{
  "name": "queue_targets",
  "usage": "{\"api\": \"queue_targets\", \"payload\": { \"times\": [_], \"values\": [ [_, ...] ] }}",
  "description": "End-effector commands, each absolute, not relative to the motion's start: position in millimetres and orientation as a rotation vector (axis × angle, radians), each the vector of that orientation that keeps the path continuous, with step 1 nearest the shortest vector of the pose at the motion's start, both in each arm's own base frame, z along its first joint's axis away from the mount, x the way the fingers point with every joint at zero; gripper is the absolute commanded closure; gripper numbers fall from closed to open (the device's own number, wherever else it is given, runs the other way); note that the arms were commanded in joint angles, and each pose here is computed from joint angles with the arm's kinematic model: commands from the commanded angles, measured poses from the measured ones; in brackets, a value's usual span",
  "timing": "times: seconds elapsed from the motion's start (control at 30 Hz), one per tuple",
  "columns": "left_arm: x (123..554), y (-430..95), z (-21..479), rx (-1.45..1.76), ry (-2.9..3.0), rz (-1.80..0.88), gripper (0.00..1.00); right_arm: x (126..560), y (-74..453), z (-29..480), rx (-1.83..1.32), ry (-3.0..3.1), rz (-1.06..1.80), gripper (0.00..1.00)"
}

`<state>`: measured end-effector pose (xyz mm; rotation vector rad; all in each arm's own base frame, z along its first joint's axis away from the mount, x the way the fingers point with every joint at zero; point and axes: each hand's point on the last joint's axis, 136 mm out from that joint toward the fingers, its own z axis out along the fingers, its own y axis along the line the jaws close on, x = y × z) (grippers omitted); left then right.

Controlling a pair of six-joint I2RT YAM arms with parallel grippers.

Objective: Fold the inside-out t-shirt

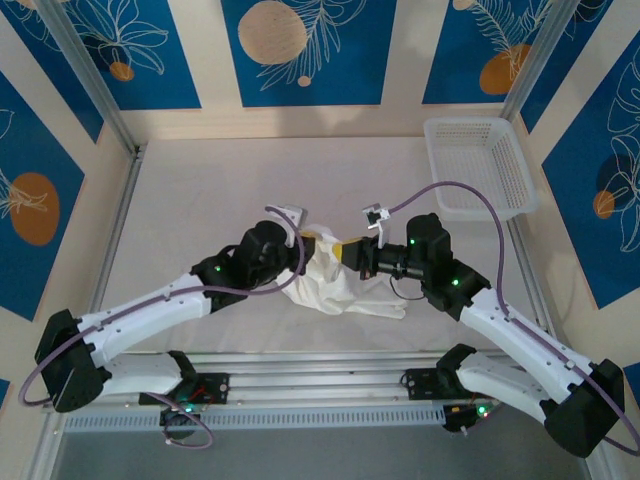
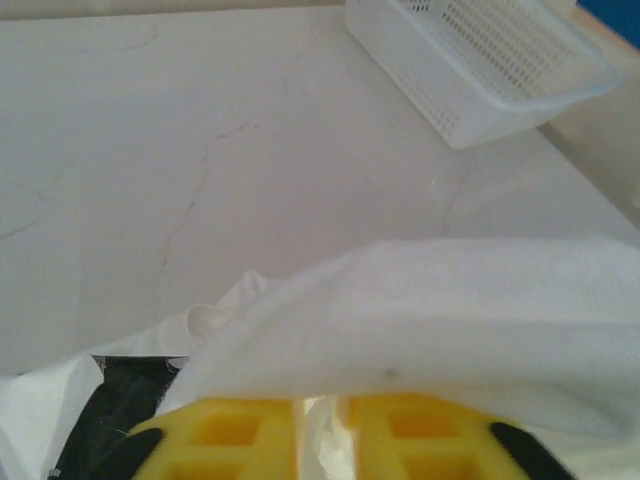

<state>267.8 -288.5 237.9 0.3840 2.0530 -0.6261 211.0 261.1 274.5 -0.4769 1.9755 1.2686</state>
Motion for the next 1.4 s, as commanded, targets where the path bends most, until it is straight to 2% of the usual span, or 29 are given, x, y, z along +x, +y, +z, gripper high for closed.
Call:
{"api": "queue_targets", "payload": {
  "times": [0.0, 0.13, 0.3, 0.43, 0.53, 0.63, 0.8, 0.83, 0.9, 0.93, 0.97, 1.07, 1.13, 1.2, 1.27, 1.3, 1.33, 1.37],
  "values": [
    [268.5, -286.5, 246.3, 0.366, 2.023, -0.696, 0.93, 211.2, 260.1, 274.6, -0.463, 1.977, 1.278, 1.0],
    [264.8, -295.8, 249.3, 0.425, 2.005, -0.766, 1.0, 211.4, 260.1, 273.9, -0.464, 1.981, 1.276, 1.0],
    [260.3, -297.9, 255.2, 0.464, 1.977, -0.826, 1.0, 218.2, 252.7, 266.0, -0.41, 2.027, 1.21, 1.0],
    [259.0, -287.1, 262.3, 0.443, 1.971, -0.866, 1.0, 249.1, 201.8, 219.8, -0.142, 2.242, 0.823, 1.0],
    [256.6, -279.6, 265.1, 0.428, 1.974, -0.914, 1.0, 254.4, 168.3, 192.1, -0.129, 2.364, 0.543, 1.0],
    [251.3, -282.9, 264.2, 0.456, 1.977, -0.971, 1.0, 245.8, 187.3, 198.1, -0.255, 2.342, 0.661, 0.97],
    [246.6, -300.4, 263.5, 0.499, 1.964, -1.086, 1.0, 234.5, 225.5, 223.1, -0.309, 2.168, 0.997, 0.8],
    [247.6, -302.8, 262.5, 0.495, 1.965, -1.098, 1.0, 232.3, 230.4, 224.6, -0.315, 2.146, 1.041, 0.84],
    [249.2, -307.3, 256.7, 0.497, 1.985, -1.113, 1.0, 234.2, 231.0, 219.4, -0.28, 2.149, 1.05, 0.97],
    [248.2, -310.8, 252.7, 0.517, 1.998, -1.12, 1.0, 235.6, 229.2, 215.9, -0.261, 2.162, 1.039, 1.0],
    [246.5, -315.1, 245.9, 0.548, 2.025, -1.129, 0.94, 234.8, 229.1, 213.6, -0.264, 2.17, 1.036, 1.0],
    [235.4, -328.5, 222.9, 0.67, 2.098, -1.182, 0.6, 232.4, 231.1, 218.1, -0.289, 2.155, 1.053, 1.0],
    [235.4, -329.7, 204.3, 0.692, 2.164, -1.155, 0.48, 230.6, 232.6, 224.6, -0.309, 2.136, 1.066, 1.0],
    [246.4, -322.0, 183.1, 0.642, 2.256, -1.041, 0.42, 228.7, 234.2, 229.9, -0.327, 2.123, 1.08, 1.0],
    [252.8, -322.1, 175.2, 0.631, 2.28, -1.002, 0.44, 226.2, 236.5, 235.0, -0.342, 2.112, 1.102, 1.0],
    [254.6, -324.3, 176.8, 0.622, 2.269, -1.014, 0.5, 225.3, 237.3, 235.2, -0.346, 2.113, 1.107, 1.0],
    [256.2, -327.7, 181.8, 0.609, 2.247, -1.042, 0.61, 225.0, 237.2, 235.1, -0.346, 2.114, 1.107, 1.0],
    [257.7, -330.8, 188.6, 0.597, 2.223, -1.068, 0.78, 226.2, 235.1, 232.0, -0.332, 2.127, 1.089, 1.0]
  ]
}}
